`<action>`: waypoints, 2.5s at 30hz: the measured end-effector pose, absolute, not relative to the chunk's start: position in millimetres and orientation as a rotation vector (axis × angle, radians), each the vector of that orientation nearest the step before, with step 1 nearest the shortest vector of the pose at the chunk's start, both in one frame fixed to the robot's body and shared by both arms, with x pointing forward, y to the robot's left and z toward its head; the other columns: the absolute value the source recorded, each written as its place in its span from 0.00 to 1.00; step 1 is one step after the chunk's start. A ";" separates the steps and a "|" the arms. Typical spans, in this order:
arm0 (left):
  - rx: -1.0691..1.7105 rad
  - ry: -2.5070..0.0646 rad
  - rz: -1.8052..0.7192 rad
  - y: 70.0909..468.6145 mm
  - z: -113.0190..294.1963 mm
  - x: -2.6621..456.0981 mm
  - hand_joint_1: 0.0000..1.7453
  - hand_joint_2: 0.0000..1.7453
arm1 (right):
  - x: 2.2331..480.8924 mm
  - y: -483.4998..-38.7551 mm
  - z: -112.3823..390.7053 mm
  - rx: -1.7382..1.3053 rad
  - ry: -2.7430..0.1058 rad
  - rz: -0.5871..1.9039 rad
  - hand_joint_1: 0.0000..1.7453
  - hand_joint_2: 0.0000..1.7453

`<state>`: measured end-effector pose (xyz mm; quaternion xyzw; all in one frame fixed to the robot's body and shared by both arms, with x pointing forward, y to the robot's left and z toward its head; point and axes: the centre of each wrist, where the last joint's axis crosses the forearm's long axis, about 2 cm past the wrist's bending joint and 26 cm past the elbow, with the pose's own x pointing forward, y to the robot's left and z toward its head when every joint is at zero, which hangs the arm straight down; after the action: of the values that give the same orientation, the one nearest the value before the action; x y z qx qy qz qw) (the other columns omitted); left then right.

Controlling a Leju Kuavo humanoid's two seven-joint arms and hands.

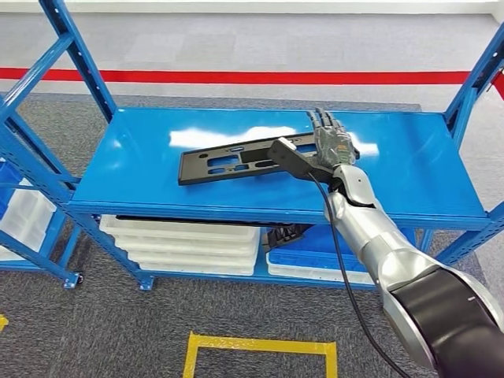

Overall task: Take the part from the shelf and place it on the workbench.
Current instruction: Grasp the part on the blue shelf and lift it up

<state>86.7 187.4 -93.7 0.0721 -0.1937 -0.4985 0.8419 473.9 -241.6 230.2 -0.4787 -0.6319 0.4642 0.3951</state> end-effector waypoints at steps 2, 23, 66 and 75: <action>0.153 -0.410 -1.053 187.4 -93.6 87.1 0.00 0.00 | 474.1 -241.4 230.6 -1.214 -1.603 1.177 0.00 0.00; 0.152 -0.407 -1.053 187.5 -94.0 85.6 0.00 0.00 | 474.1 -242.2 230.4 -1.214 -1.602 1.175 0.00 0.00; 0.154 -0.405 -1.054 188.6 -94.2 85.3 0.00 0.00 | 474.1 -241.7 230.9 -1.213 -1.606 1.170 0.00 0.00; 0.157 -0.407 -1.054 188.9 -93.9 87.1 0.00 0.00 | 474.6 -241.4 232.2 -1.215 -1.609 1.167 0.00 0.00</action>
<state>87.1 188.9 -93.9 0.0742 -0.1929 -0.4987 0.8418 474.6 -241.4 232.2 -0.4790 -0.6346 0.4602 0.3950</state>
